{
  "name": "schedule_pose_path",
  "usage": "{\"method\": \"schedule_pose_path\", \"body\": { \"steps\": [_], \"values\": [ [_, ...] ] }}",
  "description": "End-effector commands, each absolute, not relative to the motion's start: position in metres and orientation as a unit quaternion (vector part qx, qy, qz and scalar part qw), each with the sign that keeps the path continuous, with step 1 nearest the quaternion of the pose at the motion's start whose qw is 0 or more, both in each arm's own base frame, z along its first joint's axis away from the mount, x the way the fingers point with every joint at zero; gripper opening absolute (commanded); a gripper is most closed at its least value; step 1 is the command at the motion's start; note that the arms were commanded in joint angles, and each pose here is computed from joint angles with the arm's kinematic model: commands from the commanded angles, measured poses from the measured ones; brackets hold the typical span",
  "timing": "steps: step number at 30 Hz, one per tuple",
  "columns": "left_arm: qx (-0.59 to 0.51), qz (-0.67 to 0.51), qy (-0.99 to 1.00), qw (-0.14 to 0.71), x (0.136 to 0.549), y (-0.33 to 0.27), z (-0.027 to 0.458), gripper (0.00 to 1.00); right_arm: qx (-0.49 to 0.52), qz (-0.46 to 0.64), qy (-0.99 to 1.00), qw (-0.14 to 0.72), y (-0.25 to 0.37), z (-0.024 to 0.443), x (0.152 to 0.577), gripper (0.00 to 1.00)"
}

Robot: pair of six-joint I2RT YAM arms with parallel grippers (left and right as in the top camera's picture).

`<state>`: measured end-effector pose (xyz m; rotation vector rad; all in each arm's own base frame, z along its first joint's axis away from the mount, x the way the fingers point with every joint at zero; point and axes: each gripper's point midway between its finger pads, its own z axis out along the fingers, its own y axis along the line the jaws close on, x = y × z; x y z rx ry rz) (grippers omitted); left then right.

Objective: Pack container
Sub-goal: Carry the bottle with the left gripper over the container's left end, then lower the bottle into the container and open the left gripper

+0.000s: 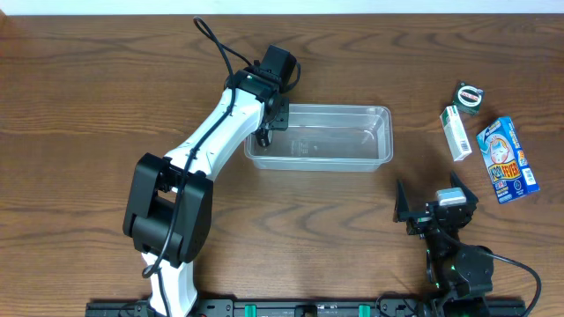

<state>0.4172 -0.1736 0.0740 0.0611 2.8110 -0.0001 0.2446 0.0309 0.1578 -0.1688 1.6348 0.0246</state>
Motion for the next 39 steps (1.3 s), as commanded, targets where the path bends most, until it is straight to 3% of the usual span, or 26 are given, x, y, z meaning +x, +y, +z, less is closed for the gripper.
{"method": "schedule_pose_path", "body": {
  "steps": [1,25,39],
  "values": [
    [0.024,0.011,0.987,0.155,0.415,-0.170,0.066,0.54,-0.078,0.005,0.728,0.681,0.029,0.157,0.245,0.99],
    [0.021,-0.005,0.981,0.192,0.418,-0.171,0.100,0.55,-0.078,0.005,0.728,0.681,0.029,0.157,0.245,0.99],
    [0.007,0.011,0.967,0.254,0.423,-0.158,0.149,0.55,-0.078,0.005,0.728,0.681,0.029,0.157,0.245,0.99]
  ]
}}
